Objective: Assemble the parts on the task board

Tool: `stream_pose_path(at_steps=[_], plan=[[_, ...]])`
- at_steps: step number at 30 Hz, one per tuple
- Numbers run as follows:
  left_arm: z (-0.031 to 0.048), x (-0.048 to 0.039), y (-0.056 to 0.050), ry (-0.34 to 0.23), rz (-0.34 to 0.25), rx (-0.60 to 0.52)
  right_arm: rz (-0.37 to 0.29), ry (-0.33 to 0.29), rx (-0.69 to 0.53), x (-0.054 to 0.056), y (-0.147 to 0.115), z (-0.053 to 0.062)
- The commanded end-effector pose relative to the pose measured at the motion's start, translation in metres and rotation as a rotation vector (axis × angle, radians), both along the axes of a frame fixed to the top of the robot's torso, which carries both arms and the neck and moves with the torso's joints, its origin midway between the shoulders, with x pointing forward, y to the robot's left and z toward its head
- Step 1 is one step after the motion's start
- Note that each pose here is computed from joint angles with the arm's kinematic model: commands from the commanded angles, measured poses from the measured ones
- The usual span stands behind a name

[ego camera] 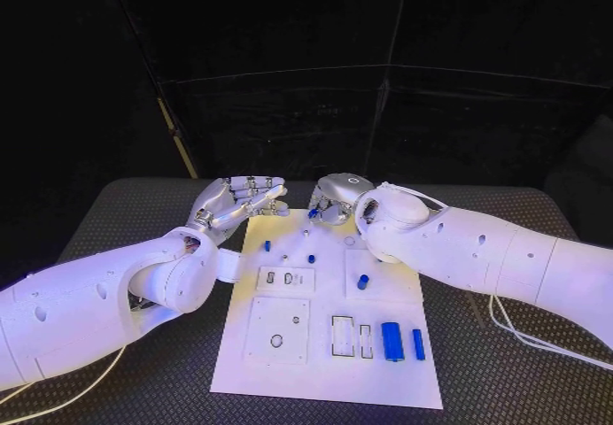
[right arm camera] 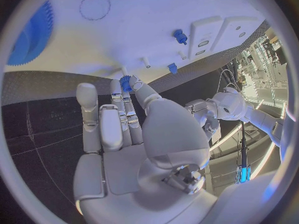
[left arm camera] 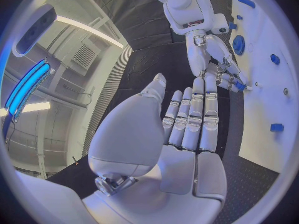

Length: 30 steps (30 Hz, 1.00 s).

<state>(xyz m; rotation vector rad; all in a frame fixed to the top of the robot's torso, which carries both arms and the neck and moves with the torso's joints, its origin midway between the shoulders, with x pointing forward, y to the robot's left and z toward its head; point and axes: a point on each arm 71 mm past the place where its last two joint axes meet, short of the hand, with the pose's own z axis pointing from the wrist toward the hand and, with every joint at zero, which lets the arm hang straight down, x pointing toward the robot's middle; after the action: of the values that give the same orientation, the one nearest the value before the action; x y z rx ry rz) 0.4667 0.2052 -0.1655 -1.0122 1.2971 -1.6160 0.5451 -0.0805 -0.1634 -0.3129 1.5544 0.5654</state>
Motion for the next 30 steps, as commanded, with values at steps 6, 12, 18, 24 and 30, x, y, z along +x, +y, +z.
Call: stream_pose_path(at_steps=[6, 12, 18, 24, 30], plan=[[0.0034, 0.0006, -0.0031, -0.013, -0.013, -0.007, 0.007, 0.042, -0.030, 0.0020, 0.0045, -0.0029], [0.0043, 0.0004, -0.0024, -0.014, -0.013, -0.007, -0.015, 0.028, -0.034, 0.0042, 0.0024, -0.0027], [0.0047, 0.0005, -0.0023, -0.014, -0.014, -0.007, -0.015, 0.028, -0.039, 0.0050, 0.0042, -0.0031], [0.0047, 0.0006, -0.0025, -0.013, -0.015, -0.007, -0.014, 0.030, -0.043, 0.0056, 0.0064, -0.0036], [0.0048, 0.0007, -0.0026, -0.013, -0.017, -0.008, -0.019, 0.025, -0.039, 0.0069, 0.0069, -0.0035]])
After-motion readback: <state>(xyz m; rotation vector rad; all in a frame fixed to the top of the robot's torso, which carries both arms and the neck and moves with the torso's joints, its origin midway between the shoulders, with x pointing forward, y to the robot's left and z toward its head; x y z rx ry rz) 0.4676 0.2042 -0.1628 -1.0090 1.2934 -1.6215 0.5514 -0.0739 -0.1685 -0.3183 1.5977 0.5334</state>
